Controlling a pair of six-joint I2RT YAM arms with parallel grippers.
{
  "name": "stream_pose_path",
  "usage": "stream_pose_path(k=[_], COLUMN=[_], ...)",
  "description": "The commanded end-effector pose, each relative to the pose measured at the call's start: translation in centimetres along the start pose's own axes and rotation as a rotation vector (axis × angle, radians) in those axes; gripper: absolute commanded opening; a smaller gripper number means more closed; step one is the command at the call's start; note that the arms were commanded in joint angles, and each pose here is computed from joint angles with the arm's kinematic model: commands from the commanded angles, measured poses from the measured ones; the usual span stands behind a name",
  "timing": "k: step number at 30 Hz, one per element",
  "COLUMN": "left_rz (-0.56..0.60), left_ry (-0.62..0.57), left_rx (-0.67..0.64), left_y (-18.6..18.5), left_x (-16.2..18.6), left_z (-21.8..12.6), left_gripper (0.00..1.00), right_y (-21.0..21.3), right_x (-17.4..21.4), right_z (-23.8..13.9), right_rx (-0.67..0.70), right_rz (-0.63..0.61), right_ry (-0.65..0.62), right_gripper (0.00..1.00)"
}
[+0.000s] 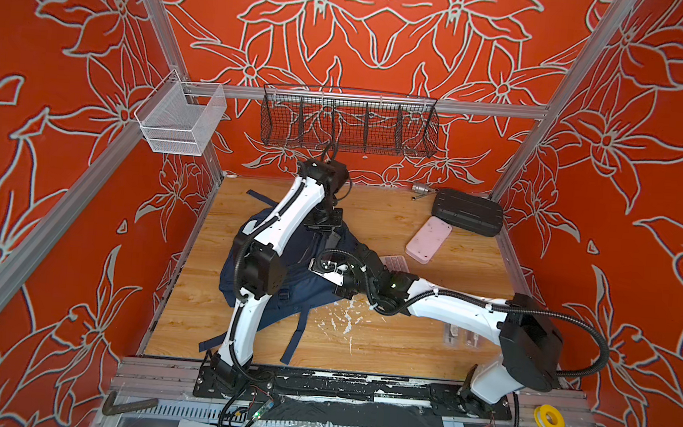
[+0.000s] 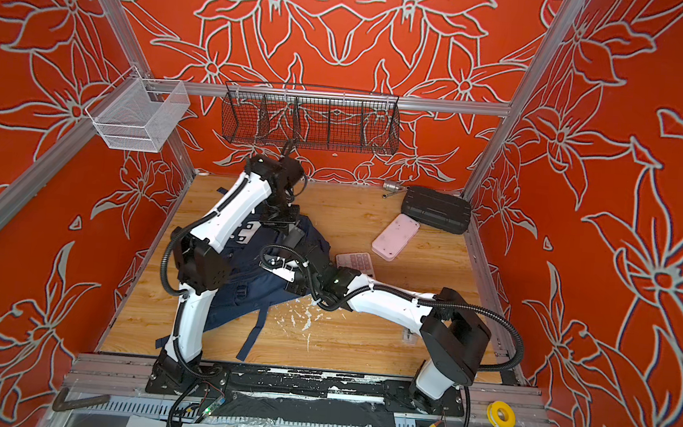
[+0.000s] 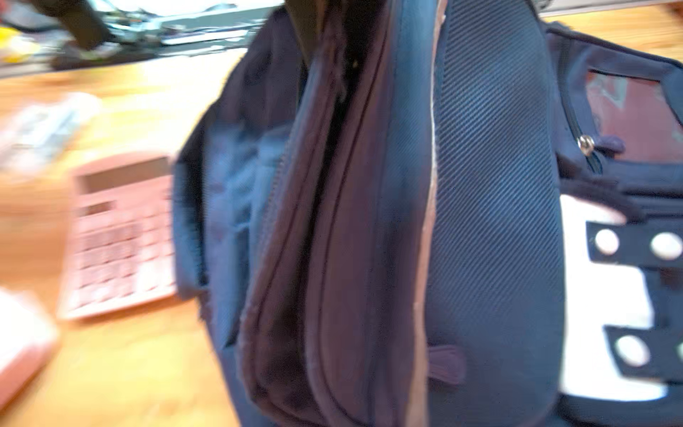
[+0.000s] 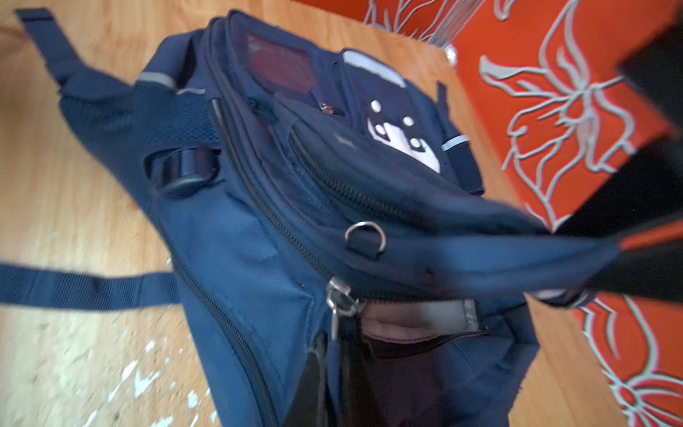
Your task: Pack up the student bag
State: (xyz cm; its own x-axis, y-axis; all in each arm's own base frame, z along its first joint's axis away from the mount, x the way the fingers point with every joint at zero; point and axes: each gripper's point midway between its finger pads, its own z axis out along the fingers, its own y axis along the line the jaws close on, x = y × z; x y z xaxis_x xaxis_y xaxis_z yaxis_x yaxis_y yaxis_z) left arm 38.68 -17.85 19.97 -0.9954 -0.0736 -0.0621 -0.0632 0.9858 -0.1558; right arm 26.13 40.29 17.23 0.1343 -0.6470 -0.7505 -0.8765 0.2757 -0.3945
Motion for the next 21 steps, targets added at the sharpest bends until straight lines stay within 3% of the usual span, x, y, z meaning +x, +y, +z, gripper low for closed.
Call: stream_pose_path(k=[1, 6, 9, 11, 15, 21], left_rz=[-0.055, -0.076, -0.009, 0.056, 0.202, 0.31], left_ry=[-0.256, -0.279, -0.223, -0.166, -0.045, 0.083], left_rx=[0.236, 0.242, 0.24, 0.172, 0.008, -0.059], left_y=[-3.3, -2.6, -3.3, -3.1, -3.0, -3.2], left_x=[-2.9, -3.1, -2.2, -0.9, 2.0, 4.5], left_z=[-6.7, -7.0, -6.1, -4.9, -1.5, 2.7], left_gripper=[0.0, 0.0, 0.0, 0.0, 0.3, 0.53], right_y=[3.8, 5.1, 4.9, 4.4, 4.6, 5.4], right_x=[-2.4, -4.5, -4.6, -4.2, -3.4, -1.7], right_z=[-0.8, -2.6, -3.0, -3.0, -2.7, -2.3], right_rx=[-0.105, -0.218, -0.211, -0.175, -0.178, -0.186], right_rz=[-0.006, 0.002, 0.007, -0.015, -0.07, -0.092], right_ry=[-0.049, -0.118, -0.111, -0.117, -0.118, -0.124], right_gripper=[0.0, 0.0, 0.0, 0.0, 0.0, 0.0])
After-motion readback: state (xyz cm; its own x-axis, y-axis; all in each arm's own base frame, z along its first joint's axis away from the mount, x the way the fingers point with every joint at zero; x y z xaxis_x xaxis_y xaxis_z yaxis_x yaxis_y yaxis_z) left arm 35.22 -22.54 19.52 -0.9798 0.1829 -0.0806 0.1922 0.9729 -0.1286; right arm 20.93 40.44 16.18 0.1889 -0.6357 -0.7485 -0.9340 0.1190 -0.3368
